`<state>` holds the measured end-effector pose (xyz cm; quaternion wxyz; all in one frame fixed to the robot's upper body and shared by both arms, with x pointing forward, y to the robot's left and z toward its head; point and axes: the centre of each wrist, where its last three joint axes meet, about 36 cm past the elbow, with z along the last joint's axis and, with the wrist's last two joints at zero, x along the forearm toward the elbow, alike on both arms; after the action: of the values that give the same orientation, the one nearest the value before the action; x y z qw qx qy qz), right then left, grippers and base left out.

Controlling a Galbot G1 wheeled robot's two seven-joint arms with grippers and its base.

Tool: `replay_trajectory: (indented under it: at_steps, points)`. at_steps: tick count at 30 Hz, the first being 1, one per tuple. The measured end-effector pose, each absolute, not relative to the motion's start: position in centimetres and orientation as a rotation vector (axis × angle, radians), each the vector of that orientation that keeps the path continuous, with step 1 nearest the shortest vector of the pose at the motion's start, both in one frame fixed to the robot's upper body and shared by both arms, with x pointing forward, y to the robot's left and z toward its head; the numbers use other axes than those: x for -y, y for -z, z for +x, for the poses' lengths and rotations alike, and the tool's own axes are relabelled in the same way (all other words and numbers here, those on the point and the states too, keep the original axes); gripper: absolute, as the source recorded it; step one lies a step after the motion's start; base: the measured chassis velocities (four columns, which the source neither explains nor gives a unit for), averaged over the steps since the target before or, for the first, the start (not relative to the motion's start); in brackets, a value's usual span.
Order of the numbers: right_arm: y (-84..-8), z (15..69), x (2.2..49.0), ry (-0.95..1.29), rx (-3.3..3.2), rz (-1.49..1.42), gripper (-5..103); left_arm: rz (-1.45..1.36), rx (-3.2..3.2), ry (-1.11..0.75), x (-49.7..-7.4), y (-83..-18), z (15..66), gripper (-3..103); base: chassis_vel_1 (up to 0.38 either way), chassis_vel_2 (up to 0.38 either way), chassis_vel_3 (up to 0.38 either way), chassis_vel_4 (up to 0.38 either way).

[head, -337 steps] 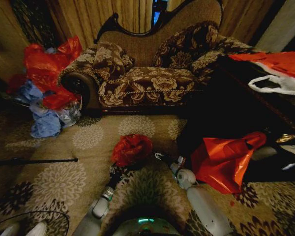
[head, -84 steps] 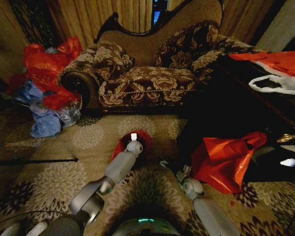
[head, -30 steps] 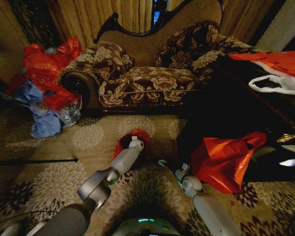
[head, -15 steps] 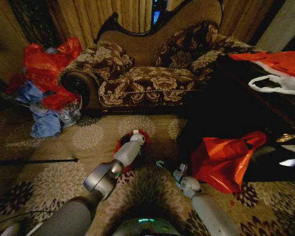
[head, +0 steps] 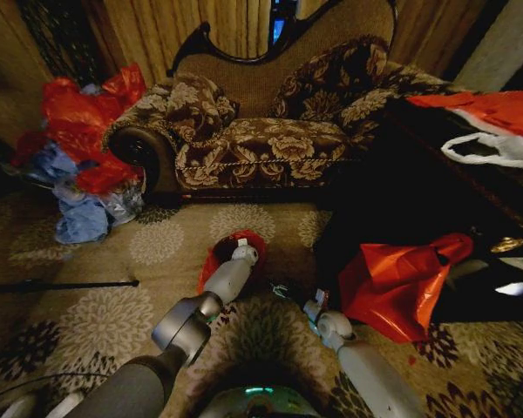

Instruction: Place a garbage bag over the trash bin.

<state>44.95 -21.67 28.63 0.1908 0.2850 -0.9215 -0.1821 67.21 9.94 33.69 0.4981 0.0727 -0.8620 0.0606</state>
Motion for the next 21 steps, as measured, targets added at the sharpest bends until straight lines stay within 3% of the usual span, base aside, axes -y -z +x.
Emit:
replay_trajectory:
  at_steps: [21]
  points:
    - [-28.1,45.4,22.6,0.522,2.589,0.764,100,0.357,2.043,-0.076,-14.6,-33.3,66.3,0,0.0,0.0,0.0,0.0]
